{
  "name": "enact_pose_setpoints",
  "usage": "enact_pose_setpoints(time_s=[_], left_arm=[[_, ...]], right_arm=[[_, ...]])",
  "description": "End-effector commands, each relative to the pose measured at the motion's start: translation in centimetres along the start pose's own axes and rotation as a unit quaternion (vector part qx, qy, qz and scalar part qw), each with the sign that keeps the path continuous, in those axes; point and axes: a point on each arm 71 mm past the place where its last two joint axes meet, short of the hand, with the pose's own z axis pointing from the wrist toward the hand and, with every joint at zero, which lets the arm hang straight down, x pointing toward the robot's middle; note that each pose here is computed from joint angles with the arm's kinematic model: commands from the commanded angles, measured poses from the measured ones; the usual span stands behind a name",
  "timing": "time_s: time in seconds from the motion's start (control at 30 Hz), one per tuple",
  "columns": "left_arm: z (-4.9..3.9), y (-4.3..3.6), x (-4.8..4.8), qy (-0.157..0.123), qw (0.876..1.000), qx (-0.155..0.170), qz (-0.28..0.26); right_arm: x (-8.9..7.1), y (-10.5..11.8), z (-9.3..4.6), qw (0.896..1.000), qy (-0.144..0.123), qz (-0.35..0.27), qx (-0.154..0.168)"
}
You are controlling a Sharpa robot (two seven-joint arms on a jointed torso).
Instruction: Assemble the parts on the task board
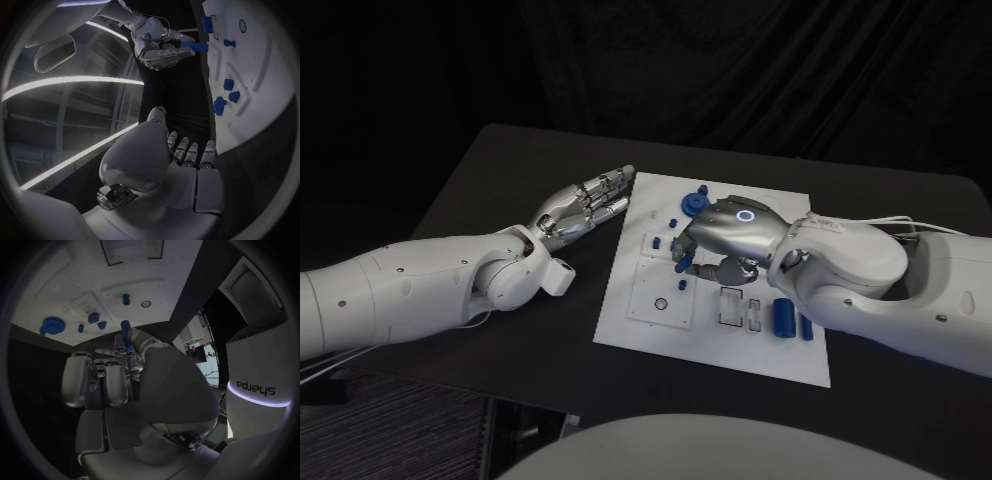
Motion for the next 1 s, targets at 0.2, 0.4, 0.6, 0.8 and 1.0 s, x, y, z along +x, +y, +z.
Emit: enact_pose_setpoints(time_s=[0.2, 0.4, 0.6, 0.8, 1.0], left_arm=[[0.02, -0.51, 0.29, 0.006, 0.999, 0.038, -0.005], [0.11, -0.47, 0.33, 0.007, 0.999, 0.038, -0.005], [0.19, -0.44, 0.36, 0.008, 0.999, 0.038, -0.006], [0.19, -0.43, 0.32, 0.008, 0.999, 0.037, -0.005], [0.24, -0.41, 0.37, 0.009, 0.999, 0.037, -0.006]], right_arm=[[1.3, 1.7, 1.7, 0.997, 0.035, -0.061, -0.045], [1.6, 2.4, 2.3, 0.995, 0.045, -0.069, -0.06], [1.9, 2.9, 2.4, 0.994, 0.051, -0.069, -0.067], [2.5, 3.2, 2.3, 0.994, 0.054, -0.062, -0.071], [3.1, 3.6, 2.4, 0.994, 0.054, -0.055, -0.077]])
